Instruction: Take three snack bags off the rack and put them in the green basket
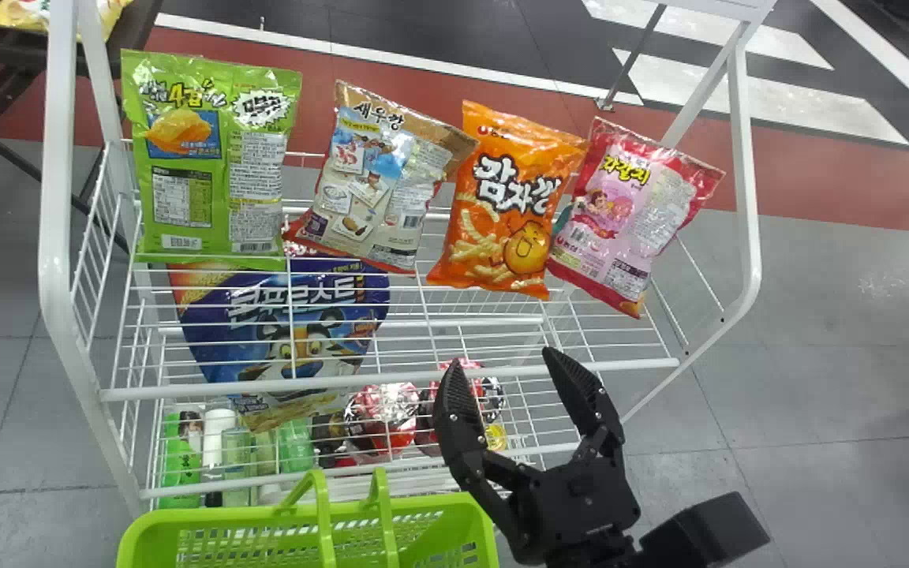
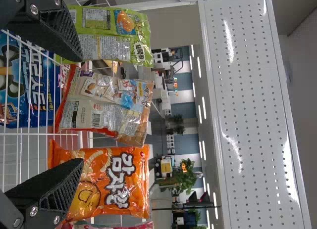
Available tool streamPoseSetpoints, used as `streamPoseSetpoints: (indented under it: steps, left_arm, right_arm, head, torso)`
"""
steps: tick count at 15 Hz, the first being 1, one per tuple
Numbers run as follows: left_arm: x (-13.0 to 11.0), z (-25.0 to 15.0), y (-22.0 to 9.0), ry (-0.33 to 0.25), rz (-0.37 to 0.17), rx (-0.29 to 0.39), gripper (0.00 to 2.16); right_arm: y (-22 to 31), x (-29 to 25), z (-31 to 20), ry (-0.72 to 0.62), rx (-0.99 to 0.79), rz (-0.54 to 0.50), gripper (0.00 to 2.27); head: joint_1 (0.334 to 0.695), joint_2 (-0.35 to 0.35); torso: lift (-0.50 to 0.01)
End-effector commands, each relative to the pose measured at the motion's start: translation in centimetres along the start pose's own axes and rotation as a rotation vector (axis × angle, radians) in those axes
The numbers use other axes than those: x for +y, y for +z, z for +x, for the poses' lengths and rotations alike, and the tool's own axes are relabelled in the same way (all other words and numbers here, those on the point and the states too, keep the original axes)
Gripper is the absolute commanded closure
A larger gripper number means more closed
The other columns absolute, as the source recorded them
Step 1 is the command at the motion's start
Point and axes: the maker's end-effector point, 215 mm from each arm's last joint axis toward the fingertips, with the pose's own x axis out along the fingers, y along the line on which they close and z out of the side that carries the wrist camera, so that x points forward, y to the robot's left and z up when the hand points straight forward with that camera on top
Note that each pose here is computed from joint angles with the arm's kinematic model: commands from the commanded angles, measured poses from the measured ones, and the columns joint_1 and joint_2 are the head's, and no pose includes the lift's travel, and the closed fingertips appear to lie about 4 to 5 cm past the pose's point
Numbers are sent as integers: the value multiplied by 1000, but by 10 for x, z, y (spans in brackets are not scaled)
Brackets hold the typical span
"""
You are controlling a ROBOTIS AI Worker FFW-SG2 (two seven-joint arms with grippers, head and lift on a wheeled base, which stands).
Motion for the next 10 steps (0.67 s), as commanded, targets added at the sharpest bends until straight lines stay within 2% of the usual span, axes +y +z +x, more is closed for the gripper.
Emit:
streamPoseSetpoints:
  steps: [1,5,10]
  left_arm:
    - [0,0,0,0,-1,2,1541]
    - [-3,4,-3,-4,5,13,1541]
    - [-2,7,-3,-16,6,23,1541]
  right_arm:
    - [0,0,2,0,-1,0,90]
    - [-9,-8,41,-5,13,6,90]
    - [-12,-6,134,11,47,-4,87]
  head:
    - [695,-350]
    - [695,-350]
    - [695,-350]
  torso:
    - [-18]
    - [-18]
    - [-18]
